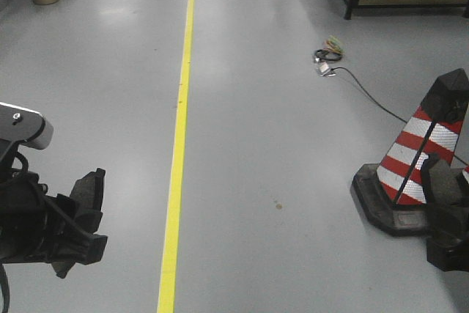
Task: Move and align brake pads A on conveyor
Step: 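Drive along the yellow floor line past the striped cones, then turn and drive up to the dark grey conveyor belt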
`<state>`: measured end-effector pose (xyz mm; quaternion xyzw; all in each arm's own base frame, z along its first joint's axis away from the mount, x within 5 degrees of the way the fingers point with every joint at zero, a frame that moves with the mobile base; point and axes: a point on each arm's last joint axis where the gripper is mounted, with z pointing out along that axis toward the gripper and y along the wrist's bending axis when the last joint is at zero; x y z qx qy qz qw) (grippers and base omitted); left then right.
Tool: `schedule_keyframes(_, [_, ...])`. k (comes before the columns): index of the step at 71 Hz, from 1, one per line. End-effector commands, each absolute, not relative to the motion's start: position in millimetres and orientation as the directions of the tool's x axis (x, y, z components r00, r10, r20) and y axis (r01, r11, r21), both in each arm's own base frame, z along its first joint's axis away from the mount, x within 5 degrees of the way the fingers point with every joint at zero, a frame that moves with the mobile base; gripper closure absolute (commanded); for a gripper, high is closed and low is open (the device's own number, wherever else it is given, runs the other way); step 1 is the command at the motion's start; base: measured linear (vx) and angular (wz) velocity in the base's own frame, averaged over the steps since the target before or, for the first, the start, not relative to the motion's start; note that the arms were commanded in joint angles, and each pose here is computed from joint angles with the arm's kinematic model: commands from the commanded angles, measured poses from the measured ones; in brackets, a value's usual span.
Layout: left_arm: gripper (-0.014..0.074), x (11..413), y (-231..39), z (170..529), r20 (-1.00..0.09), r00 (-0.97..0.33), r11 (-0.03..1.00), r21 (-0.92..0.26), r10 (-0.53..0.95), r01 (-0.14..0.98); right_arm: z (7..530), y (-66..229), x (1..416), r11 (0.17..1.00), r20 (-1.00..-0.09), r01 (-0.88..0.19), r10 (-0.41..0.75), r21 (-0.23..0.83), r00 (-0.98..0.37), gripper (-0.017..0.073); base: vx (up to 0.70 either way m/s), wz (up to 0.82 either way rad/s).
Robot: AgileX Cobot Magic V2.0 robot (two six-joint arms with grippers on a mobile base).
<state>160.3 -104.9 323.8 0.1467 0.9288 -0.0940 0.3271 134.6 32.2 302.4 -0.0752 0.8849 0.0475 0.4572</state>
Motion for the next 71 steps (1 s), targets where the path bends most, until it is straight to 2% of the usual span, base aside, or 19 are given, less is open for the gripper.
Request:
schedule_keyframes(1, [0.051, 161.9, -106.4, 340.1, -0.711, -0.681, 0.931, -0.106, 0.174, 0.349, 319.3, 33.4, 138.6, 0.981, -0.879, -0.193, -0.087, 0.006, -0.469, 0.0491, 0.56, -0.21])
schedule_keyframes(22, [0.051, 161.9, -106.4, 340.1, -0.711, -0.681, 0.931, -0.106, 0.174, 0.349, 319.3, 33.4, 138.6, 0.981, -0.879, -0.193, -0.087, 0.006, -0.469, 0.0491, 0.53, -0.38])
schedule_keyframes(71, [0.051, 161.9, -106.4, 340.1, -0.712, -0.68, 0.931, -0.105, 0.174, 0.349, 319.3, 33.4, 138.6, 0.981, -0.879, -0.193, -0.087, 0.006, -0.469, 0.0491, 0.44, -0.63])
